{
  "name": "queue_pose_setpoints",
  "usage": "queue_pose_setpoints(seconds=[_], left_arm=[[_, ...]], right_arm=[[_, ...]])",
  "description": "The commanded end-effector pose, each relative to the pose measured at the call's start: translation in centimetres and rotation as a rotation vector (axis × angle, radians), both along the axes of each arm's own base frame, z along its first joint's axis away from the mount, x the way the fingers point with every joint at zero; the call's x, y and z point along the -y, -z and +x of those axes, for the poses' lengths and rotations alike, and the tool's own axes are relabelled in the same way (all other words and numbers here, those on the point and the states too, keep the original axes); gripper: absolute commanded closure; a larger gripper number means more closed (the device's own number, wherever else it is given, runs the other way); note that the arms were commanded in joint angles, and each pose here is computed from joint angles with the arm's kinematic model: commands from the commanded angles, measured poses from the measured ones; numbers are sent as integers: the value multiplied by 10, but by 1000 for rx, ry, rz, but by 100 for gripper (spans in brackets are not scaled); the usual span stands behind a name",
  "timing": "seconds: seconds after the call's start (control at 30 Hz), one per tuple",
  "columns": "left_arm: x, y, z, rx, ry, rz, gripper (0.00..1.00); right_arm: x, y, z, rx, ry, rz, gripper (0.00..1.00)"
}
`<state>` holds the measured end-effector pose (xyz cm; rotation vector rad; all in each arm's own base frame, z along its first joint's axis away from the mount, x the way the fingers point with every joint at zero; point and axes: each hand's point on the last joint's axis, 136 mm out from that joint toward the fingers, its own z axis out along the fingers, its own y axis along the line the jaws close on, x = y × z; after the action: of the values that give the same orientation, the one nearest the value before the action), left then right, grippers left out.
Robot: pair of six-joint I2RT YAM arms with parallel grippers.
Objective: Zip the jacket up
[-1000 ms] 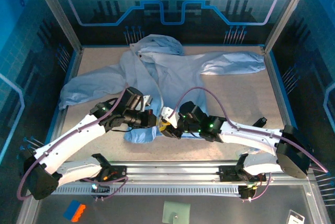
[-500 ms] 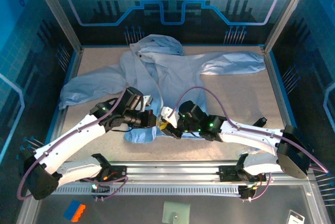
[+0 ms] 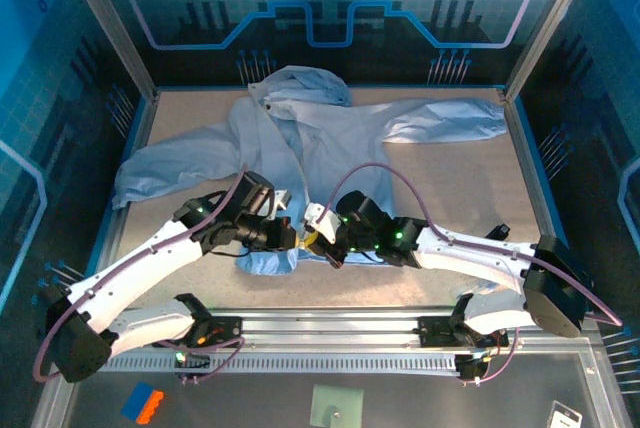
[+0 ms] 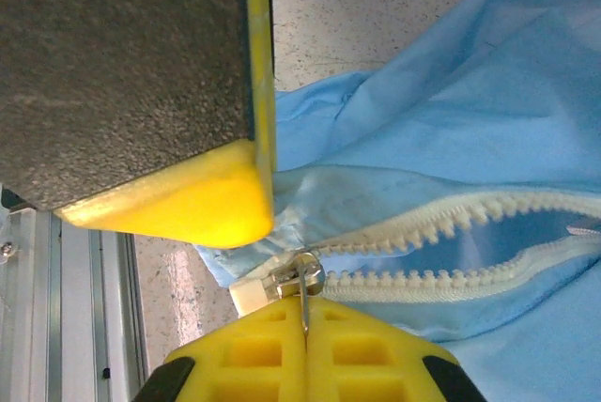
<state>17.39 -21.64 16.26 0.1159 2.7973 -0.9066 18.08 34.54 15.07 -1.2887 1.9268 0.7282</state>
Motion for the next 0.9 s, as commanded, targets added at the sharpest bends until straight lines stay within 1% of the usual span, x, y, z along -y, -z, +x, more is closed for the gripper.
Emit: queue_pose_setpoints(seconds=[0.0,0.1,0.23,0.37,0.43,0.53,0.63,0.77,0.87], left_arm=[[-7,12,-21,-93,8,20,100],[-5,11,-22,-95,3,-3,100],[5,6,-24,-102,23,-76,100],[1,12,-28,-124,19,-53,100],[0,12,-27,-115,6,-56,100],[5,11,-22,-104,-17,-98,99],[9,12,-18,-102,-38,-122,82],[7,12,-12,-85,-82,-122,59],[0,11,-7,-61,-141,-117,48]], right_arm=[[-1,-10,17,51,89,3,100],[2,-6,19,67,106,-11,100],[2,1,19,59,109,-16,100],[4,3,22,63,136,-20,100],[3,4,20,59,123,-7,100],[-4,5,9,46,69,27,100],[-9,7,-1,30,30,58,100],[-12,17,-6,6,18,55,100],[-14,21,-7,-4,15,59,100]])
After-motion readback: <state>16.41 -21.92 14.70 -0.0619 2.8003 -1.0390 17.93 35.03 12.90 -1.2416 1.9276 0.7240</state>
